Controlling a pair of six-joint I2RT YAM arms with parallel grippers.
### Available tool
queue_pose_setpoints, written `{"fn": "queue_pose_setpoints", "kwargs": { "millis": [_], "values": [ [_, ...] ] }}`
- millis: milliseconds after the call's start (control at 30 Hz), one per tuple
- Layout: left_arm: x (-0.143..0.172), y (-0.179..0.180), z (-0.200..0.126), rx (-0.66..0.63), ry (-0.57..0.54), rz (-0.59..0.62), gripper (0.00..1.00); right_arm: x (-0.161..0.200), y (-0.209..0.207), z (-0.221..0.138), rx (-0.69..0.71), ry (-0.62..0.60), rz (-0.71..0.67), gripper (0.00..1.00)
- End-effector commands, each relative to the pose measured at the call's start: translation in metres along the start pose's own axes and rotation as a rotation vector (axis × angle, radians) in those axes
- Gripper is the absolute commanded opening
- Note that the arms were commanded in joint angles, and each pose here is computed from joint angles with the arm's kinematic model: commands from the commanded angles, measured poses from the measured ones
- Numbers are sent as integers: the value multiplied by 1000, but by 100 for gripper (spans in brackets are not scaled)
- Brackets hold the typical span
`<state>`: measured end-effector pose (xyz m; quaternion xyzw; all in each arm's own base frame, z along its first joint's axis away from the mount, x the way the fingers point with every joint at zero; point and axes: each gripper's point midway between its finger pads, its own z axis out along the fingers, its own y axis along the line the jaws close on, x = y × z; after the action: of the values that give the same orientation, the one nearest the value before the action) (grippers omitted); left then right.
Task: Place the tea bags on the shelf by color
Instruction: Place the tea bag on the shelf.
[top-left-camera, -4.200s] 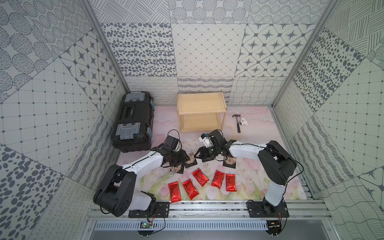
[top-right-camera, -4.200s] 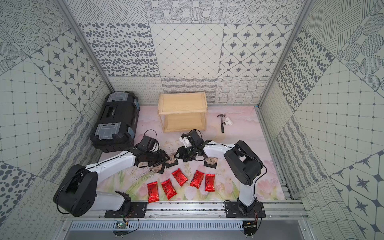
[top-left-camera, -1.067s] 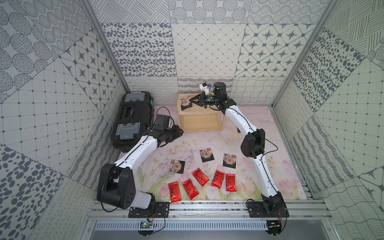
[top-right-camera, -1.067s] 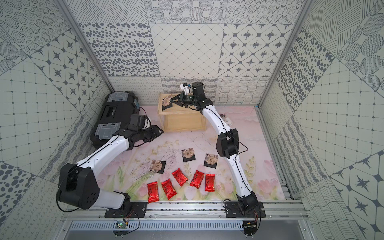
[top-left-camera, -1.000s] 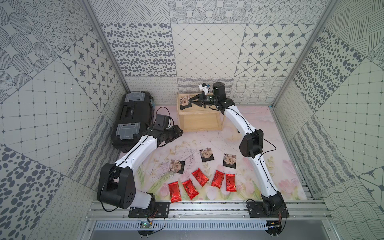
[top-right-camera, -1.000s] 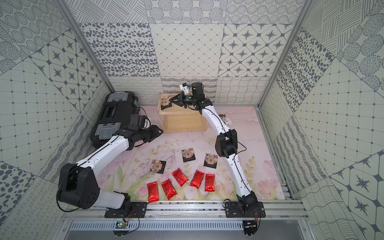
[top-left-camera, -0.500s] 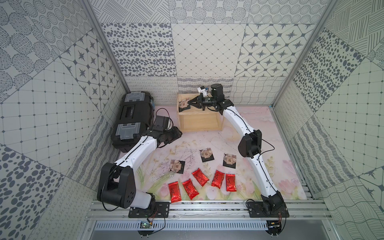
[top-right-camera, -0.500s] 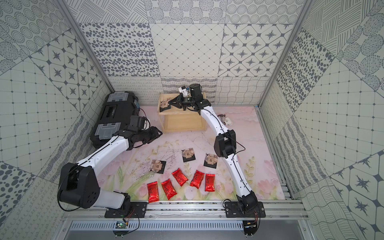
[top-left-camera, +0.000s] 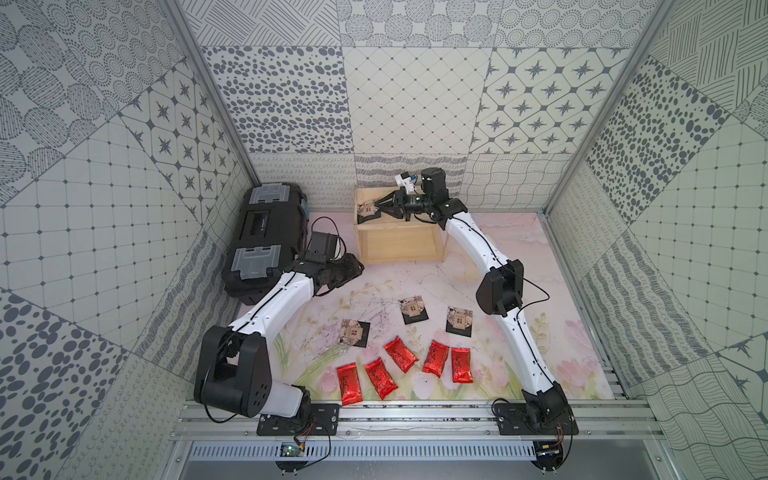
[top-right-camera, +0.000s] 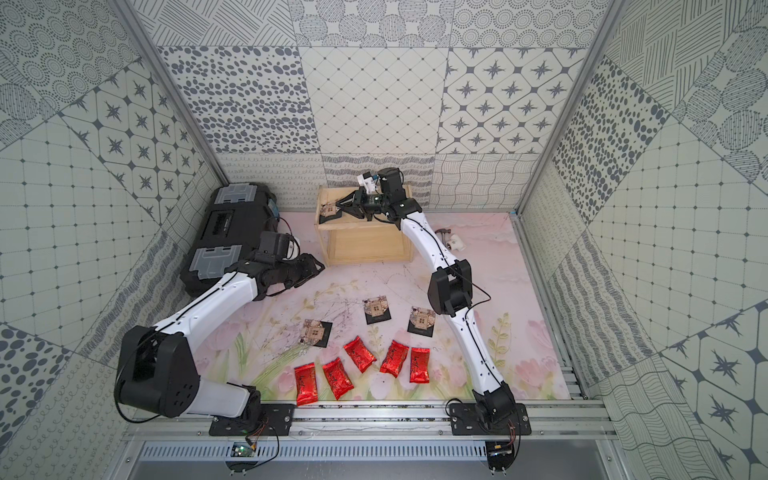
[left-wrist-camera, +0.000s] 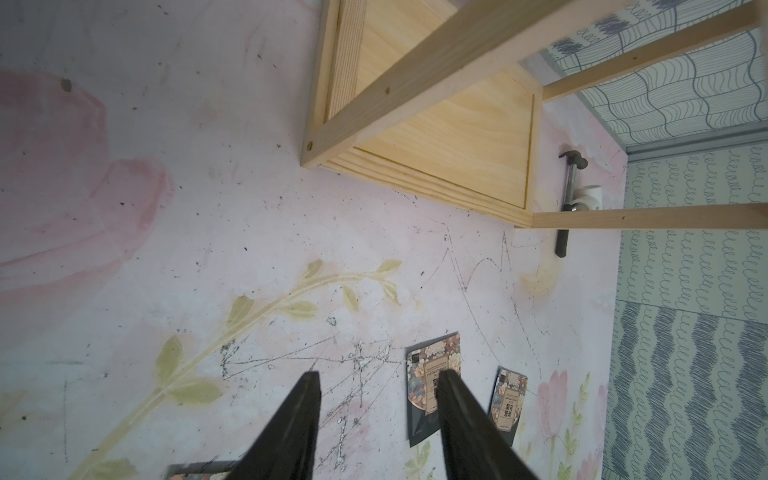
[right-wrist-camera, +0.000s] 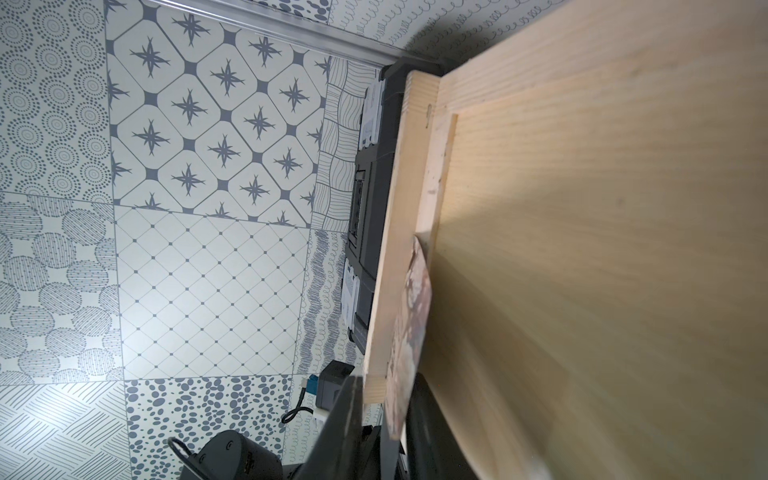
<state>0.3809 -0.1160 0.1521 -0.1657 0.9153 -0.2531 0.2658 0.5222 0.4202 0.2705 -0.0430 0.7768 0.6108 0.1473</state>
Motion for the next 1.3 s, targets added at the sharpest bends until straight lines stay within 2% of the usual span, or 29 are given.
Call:
{"fn": "queue_pose_setpoints", "kwargs": {
  "millis": [0, 133, 267, 667, 1267],
  "values": [
    [-2, -5, -3, 25, -9, 30, 51, 7, -9, 0, 62, 2, 8, 31],
    [-3, -7, -4, 33, -13, 29, 51, 4, -11, -4, 96, -18, -9, 41],
    [-5, -8, -8, 43, -26, 24, 51, 3, -21, -9, 162, -38, -15, 45],
    [-6, -12, -12, 58, -33, 24, 51, 8, -30, -20, 343, -73, -111, 46],
    [-3, -12, -17, 63, -41, 30, 51, 17, -31, -5, 346, -65, -114, 46]
  ]
}}
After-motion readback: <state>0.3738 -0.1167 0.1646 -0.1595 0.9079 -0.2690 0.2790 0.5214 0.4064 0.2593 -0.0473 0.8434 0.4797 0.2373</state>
